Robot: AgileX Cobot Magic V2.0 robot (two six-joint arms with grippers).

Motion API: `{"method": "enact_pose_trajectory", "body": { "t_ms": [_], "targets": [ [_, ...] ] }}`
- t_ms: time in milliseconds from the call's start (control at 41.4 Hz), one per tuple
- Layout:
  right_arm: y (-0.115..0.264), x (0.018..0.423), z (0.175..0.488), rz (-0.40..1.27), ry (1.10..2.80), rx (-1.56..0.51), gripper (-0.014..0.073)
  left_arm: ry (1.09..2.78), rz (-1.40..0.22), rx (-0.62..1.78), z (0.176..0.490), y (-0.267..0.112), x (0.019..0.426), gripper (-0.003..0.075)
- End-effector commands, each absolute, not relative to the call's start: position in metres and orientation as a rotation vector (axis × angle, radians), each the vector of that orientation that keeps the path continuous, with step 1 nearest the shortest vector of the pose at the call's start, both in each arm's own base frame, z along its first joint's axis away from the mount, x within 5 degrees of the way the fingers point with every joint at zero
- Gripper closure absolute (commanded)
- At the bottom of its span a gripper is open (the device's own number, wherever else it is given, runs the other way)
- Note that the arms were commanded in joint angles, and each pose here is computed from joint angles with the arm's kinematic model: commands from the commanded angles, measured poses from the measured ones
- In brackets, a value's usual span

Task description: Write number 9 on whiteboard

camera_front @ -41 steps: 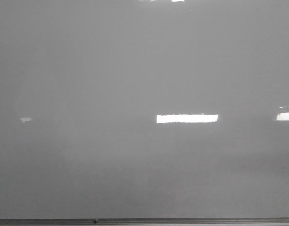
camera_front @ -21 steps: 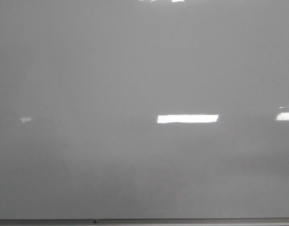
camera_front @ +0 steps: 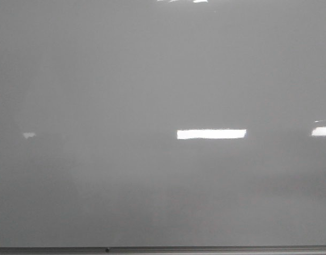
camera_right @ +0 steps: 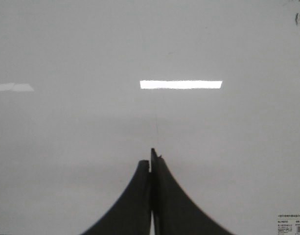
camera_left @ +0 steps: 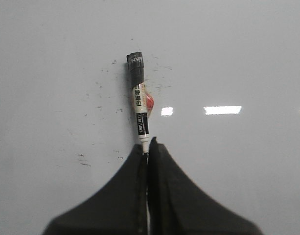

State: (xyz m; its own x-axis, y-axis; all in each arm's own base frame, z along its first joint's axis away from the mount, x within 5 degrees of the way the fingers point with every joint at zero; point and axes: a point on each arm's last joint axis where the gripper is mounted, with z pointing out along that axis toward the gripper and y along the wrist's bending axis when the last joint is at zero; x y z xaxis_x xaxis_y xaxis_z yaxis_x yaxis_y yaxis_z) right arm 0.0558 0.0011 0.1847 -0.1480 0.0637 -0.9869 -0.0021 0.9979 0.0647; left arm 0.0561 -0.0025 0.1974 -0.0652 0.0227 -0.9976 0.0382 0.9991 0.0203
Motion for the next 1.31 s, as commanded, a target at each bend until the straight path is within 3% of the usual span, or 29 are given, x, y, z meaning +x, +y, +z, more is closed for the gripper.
{"method": "enact_pose_trajectory", "body": {
  "t_ms": [0,338,580,846,1136,1209,1281],
  "targets": [
    [0.000,0.055,0.194,0.042,1.619,0.046,0.0666,1.544,-0.016,0.031,0.205,-0.002,0.055,0.0739],
    [0.000,0.055,0.203,0.040,1.536,0.048,0.0666,1.447,-0.011,0.021,0.214,-0.001,0.054,0.0739],
    [0.001,0.041,0.259,0.045,1.458,0.039,0.0666,1.273,-0.012,0.016,0.267,-0.001,0.041,0.0739],
    [0.001,0.046,0.312,0.050,1.569,0.034,0.0665,1.448,-0.010,0.044,0.311,-0.002,0.052,0.0739],
    [0.001,0.074,0.312,0.049,1.699,0.039,0.0658,1.624,-0.011,0.048,0.308,-0.003,0.087,0.0737],
    [0.001,0.074,0.312,0.049,1.698,0.039,0.0614,1.629,-0.011,0.048,0.307,-0.003,0.088,0.0717],
    [0.001,0.074,0.312,0.049,1.695,0.039,0.0508,1.622,-0.011,0.048,0.308,-0.003,0.088,0.0637]
  ]
}}
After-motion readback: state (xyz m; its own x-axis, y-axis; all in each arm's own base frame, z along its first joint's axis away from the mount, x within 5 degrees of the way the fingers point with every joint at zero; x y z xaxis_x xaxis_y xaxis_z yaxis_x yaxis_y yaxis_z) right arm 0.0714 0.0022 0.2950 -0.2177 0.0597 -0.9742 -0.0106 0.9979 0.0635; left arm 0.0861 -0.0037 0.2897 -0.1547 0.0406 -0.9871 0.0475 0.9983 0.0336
